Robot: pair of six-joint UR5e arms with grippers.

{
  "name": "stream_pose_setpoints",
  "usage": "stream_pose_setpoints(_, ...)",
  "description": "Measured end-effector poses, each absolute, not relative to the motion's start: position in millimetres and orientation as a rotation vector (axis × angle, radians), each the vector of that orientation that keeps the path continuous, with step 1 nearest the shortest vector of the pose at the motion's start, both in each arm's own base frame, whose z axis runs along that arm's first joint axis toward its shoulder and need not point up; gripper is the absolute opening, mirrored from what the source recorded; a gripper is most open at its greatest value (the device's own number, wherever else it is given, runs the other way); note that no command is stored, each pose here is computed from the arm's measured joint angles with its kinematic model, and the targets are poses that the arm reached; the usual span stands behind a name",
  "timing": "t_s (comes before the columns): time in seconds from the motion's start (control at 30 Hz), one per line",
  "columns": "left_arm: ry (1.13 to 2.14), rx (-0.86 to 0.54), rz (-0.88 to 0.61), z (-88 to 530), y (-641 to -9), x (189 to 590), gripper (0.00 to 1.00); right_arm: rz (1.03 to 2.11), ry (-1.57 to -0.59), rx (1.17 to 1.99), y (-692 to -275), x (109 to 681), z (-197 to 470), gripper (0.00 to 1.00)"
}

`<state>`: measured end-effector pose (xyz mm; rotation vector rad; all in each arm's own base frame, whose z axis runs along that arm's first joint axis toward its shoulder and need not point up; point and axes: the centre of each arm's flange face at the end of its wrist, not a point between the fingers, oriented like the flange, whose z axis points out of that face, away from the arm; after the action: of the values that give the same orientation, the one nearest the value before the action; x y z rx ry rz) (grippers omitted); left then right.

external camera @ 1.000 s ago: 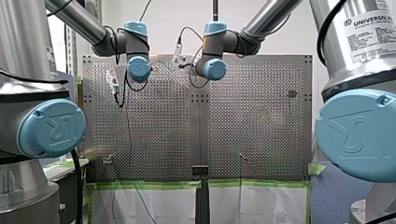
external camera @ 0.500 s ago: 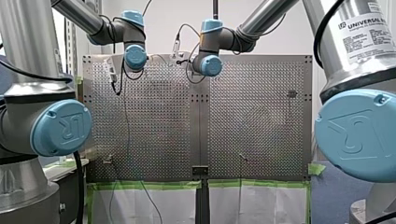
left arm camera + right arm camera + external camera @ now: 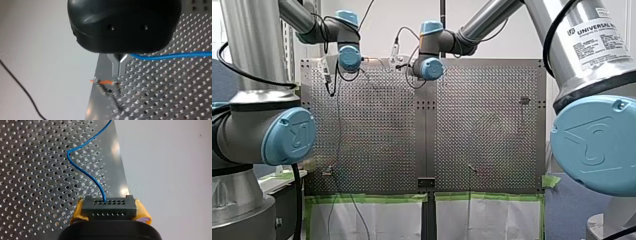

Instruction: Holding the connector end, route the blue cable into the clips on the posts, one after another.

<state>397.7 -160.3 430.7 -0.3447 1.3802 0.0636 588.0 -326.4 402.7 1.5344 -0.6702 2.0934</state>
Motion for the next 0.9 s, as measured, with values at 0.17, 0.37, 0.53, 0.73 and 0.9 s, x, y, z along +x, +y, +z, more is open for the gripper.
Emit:
stream_pose_setpoints(0.17,1.366,-0.361,0.080,436.7,-142.9,407.7,0.00,2.093,-0.672,1.543,-331.1,595.6,405.5,0.00)
stream_pose_setpoints(0.37,1.349,-0.373,0.093,444.2,-127.8,421.1,0.00,2.089,-0.675,1.552,-341.4,607.4,402.9,0.00)
stream_pose_setpoints(0.53,1.350,-0.364,0.084,445.8,-124.0,431.9,0.00,2.100,-0.662,1.556,-346.1,616.8,406.7,0.00)
stream_pose_setpoints(0.73,1.349,-0.370,0.069,444.8,-119.3,437.8,0.00,2.098,-0.665,1.570,-346.1,619.5,405.4,0.00)
stream_pose_setpoints(0.9,1.343,-0.390,0.066,443.3,-112.8,441.4,0.00,2.089,-0.668,1.594,-342.9,622.8,398.7,0.00)
